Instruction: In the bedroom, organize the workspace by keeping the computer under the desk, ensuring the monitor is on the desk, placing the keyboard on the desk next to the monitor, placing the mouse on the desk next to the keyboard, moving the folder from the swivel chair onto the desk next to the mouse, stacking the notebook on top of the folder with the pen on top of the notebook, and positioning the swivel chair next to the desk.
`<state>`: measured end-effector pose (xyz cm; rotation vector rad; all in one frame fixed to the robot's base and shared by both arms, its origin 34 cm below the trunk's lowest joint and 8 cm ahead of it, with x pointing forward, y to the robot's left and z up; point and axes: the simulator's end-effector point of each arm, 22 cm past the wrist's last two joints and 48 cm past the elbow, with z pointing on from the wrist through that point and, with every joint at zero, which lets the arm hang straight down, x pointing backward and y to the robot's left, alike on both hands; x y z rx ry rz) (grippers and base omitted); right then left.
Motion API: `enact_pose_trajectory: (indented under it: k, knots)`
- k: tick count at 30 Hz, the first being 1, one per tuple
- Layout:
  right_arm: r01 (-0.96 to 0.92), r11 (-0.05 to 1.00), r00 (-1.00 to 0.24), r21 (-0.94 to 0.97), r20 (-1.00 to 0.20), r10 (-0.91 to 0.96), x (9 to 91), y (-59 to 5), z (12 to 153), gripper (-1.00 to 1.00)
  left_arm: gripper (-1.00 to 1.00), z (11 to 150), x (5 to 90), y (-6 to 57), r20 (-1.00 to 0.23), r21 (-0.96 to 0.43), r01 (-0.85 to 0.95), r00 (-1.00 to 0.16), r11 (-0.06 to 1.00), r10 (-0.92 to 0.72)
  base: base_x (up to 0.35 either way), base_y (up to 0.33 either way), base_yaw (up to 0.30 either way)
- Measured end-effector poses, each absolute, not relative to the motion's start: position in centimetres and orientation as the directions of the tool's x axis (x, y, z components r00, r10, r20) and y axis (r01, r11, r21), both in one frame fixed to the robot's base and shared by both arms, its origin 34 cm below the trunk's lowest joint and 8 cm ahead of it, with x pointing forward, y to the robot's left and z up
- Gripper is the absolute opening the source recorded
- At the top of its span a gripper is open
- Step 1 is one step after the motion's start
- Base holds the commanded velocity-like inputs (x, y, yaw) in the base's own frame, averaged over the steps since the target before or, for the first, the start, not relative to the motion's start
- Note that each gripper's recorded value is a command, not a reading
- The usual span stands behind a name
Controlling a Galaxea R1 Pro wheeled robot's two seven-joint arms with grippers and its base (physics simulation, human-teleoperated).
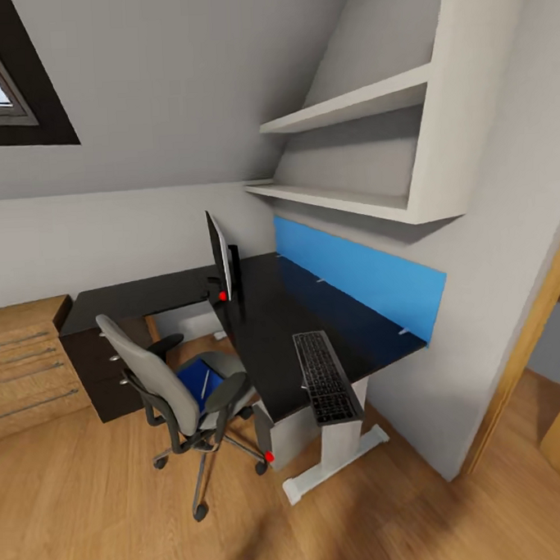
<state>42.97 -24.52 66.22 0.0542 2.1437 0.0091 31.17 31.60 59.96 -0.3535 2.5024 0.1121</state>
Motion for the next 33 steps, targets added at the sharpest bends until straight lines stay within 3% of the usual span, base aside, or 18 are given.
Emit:
enact_pose_trajectory:
  k: [33]
  knots:
    - [0.008, 1.0, -0.56, 0.02, -0.828, 0.021, 42.14, -24.12, 65.68, 1.0, 1.0, 59.96, 31.15, 31.71, -0.58, 0.0, -0.281, -0.782, 0.96, -0.229, 0.0, 0.0, 0.275]
